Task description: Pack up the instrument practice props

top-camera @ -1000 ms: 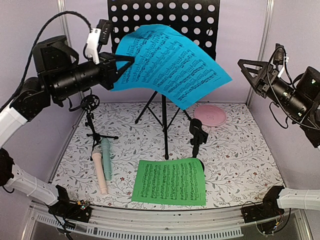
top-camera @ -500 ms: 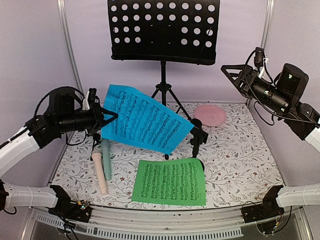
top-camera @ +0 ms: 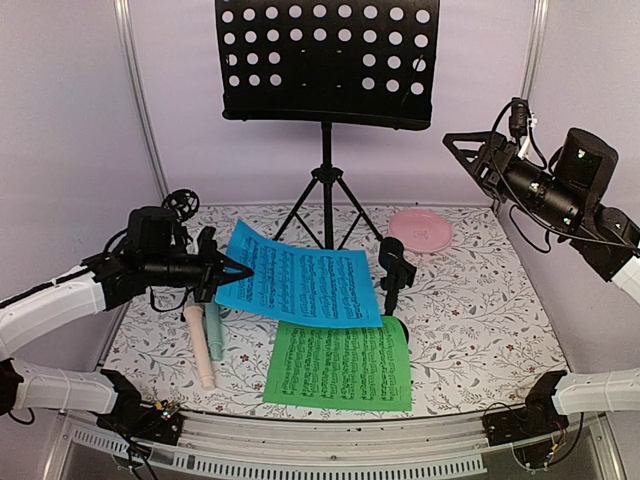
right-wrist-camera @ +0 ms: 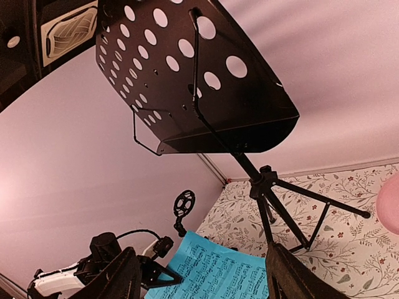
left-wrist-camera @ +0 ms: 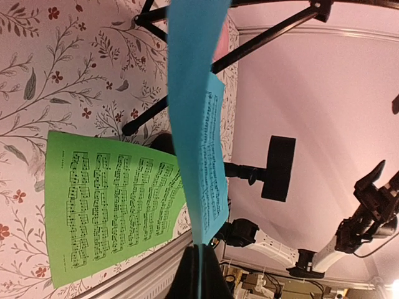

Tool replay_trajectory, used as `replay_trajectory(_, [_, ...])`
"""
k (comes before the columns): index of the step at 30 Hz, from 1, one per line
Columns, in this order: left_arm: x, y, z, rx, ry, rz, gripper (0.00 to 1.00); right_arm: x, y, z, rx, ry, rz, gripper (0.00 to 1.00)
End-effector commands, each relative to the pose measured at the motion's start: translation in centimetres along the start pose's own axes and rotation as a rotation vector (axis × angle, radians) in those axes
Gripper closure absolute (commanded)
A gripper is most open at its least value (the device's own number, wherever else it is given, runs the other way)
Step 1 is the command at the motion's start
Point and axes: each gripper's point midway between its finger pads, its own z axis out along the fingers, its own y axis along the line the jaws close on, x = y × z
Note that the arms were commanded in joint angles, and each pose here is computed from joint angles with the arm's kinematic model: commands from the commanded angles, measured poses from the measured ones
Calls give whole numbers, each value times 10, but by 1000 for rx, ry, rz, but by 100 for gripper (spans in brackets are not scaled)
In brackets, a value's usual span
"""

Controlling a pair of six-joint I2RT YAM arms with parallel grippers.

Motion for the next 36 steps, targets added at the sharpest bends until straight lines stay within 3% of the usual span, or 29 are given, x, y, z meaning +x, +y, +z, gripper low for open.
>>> replay_trajectory(1, [1, -3, 9, 59, 42, -16, 100, -4, 2, -6, 6, -13, -6, 30])
replay_trajectory(8, [22, 27, 30, 82, 215, -22, 100, -3, 4, -3, -1, 4, -18, 30])
replay_trajectory(15, [29, 40, 39, 37, 298, 2, 100, 1, 1, -3, 12, 23, -17, 30])
replay_trajectory(30, [31, 74, 36, -131, 279, 23, 100, 20, -9, 6, 20, 72, 2, 30])
replay_trajectory(34, [27, 82, 37, -248, 269, 35, 87, 23, -7, 9, 8, 93, -5, 30])
replay_trajectory(36, [27, 82, 37, -310, 269, 52, 75, 26, -6, 9, -1, 106, -13, 30])
